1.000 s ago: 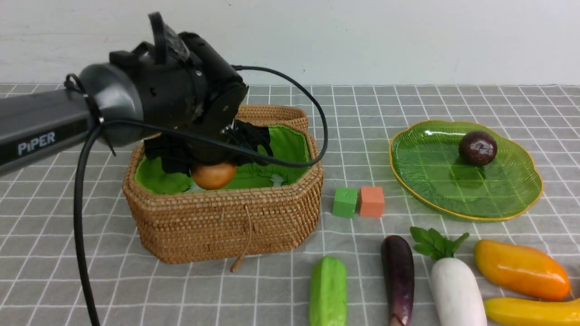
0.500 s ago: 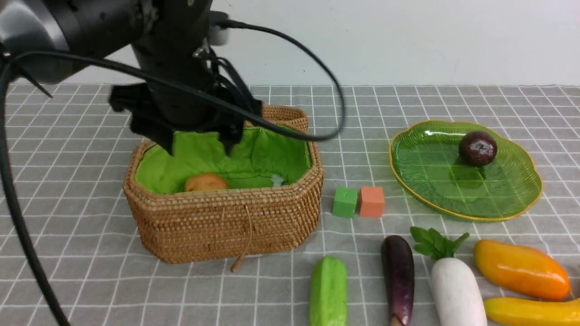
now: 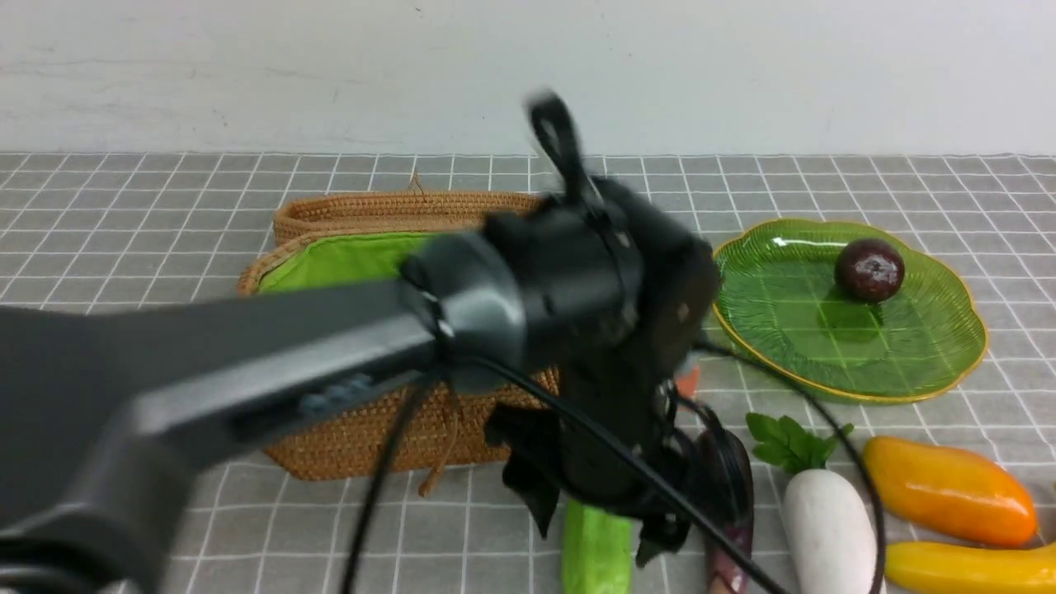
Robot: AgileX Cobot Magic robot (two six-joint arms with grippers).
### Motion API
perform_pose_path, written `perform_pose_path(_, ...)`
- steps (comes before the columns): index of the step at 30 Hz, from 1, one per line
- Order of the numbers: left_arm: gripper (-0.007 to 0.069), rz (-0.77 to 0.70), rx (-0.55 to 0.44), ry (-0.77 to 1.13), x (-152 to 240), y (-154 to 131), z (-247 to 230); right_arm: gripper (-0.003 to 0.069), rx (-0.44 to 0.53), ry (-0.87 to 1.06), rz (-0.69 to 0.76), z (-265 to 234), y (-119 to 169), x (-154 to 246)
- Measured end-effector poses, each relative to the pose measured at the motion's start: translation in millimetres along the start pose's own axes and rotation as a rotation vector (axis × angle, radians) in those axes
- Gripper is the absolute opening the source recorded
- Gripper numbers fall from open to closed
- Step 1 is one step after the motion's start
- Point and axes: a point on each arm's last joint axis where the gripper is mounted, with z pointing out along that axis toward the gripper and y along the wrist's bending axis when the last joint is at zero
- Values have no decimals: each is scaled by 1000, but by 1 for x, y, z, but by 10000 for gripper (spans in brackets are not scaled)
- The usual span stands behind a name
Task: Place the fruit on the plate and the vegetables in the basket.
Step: Take a chayote with your left arm and place it on the basket on the left.
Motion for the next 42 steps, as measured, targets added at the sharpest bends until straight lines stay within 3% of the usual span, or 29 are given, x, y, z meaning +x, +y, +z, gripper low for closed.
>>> perform_pose_path(4,528,5,-24,38,-3,-3,38,240,0,0,0,0,0,0)
perform_pose_path(6,463,16,-24,40,-3,-3,38,240,0,0,0,0,0,0)
perform_pose_path(10,449,35,-15,20,-3,-2,19,240,0,0,0,0,0,0)
perform_pose_path(13,449,48,7,-28,-2,1,-26,240,0,0,0,0,0,0)
perform_pose_path(16,449,76,97,-235,0,15,-123,240,0,0,0,0,0,0)
perform_pose_path(17,449,77,100,-242,1,16,-127,240,0,0,0,0,0,0)
perform_pose_path(18,449,58,136,-346,5,33,-169,240,0,0,0,0,0,0)
perform_pose_path(19,449,50,143,-370,6,38,-179,240,0,0,0,0,0,0)
perform_pose_path(20,449,-6,158,-460,11,64,-213,240,0,0,0,0,0,0)
perform_pose_path(22,449,-61,154,-517,13,87,-231,240,0,0,0,0,0,0)
perform_pose_path(24,449,-204,117,-583,15,132,-250,240,0,0,0,0,0,0)
perform_pose_path(29,449,-406,29,-533,-2,189,-226,240,0,0,0,0,0,0)
perform_pose_path(39,449,-419,-121,-272,-70,200,-80,240,0,0,0,0,0,0)
perform_pose_path(42,497,-429,-131,-220,-75,200,-56,240,0,0,0,0,0,0)
